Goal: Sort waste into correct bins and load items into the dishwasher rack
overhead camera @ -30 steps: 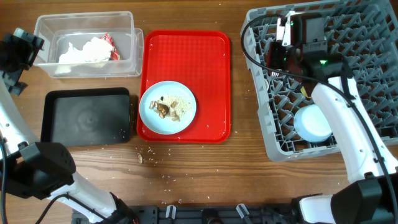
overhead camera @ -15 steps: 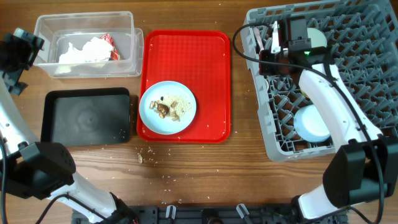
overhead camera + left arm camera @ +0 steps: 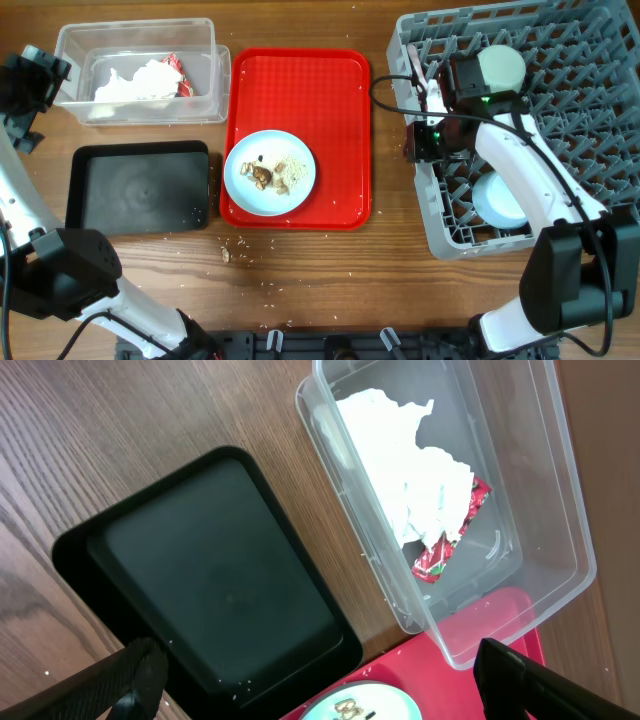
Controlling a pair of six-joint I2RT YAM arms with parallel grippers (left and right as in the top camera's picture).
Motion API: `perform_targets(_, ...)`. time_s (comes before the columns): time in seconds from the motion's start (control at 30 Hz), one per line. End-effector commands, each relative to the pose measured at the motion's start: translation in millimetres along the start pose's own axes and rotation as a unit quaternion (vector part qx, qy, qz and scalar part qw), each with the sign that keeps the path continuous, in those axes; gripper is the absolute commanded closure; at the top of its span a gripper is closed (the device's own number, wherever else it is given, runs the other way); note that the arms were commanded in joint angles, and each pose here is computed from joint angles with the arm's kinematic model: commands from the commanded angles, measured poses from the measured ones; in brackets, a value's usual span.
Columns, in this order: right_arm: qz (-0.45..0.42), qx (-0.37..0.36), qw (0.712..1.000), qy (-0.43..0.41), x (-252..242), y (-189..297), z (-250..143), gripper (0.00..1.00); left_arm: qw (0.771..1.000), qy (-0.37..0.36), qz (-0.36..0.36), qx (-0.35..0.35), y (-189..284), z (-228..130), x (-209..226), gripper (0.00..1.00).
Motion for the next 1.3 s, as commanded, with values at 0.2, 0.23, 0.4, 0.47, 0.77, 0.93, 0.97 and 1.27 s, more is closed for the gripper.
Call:
perform_targets(0.2,-0.003,-0.001,0.988,-0.155,7.2,-7.3,-1.6,0.84,1.0,0.001,0.003,-0.005,2.1,0.9,0.7,0.0)
perform_targets(0.23,0.0,-0.003,0.985,-0.17,12.3,-8.0,-1.9,0.84,1.0,0.001,0.003,-0.005,2.1,0.9,0.7,0.0)
perform_targets(0.4,0.011,-0.014,0.984,-0.175,36.7,-11.4,-4.7,0.78,1.0,0.001,0.003,-0.005,2.1,0.9,0.7,0.0)
perform_targets(0.47,0.005,-0.021,0.981,-0.194,35.5,-11.5,-3.3,0.78,1.0,0.001,0.003,-0.005,2.1,0.9,0.7,0.0)
perform_targets(0.77,0.036,-0.077,0.983,-0.161,52.2,25.7,26.9,0.64,1.0,0.001,0.003,-0.005,2.1,0.9,0.7,0.0)
perform_targets(0.93,0.019,-0.159,0.976,-0.144,47.9,103.6,30.3,0.34,1.0,0.001,0.003,-0.005,2.1,0.9,0.7,0.0)
perform_targets(0.97,0.015,-0.182,0.974,-0.137,45.9,125.0,26.8,0.28,1.0,0.001,0.003,-0.005,2.1,0.9,0.7,0.0)
perform_targets(1.27,-0.053,-0.306,0.933,-0.184,-11.5,236.5,-42.3,0.0,1.0,0.001,0.003,-0.005,2.1,0.9,0.7,0.0)
Point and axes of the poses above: each gripper's point midway between its finger pads, its own y axis back along the fingers, its own x axis along the line the jaws close on, z = x × y, the point moved 5 cm from there along y, back along the fingers, and after that the axes turned 10 degrees about -y, right-handed, at the moved point
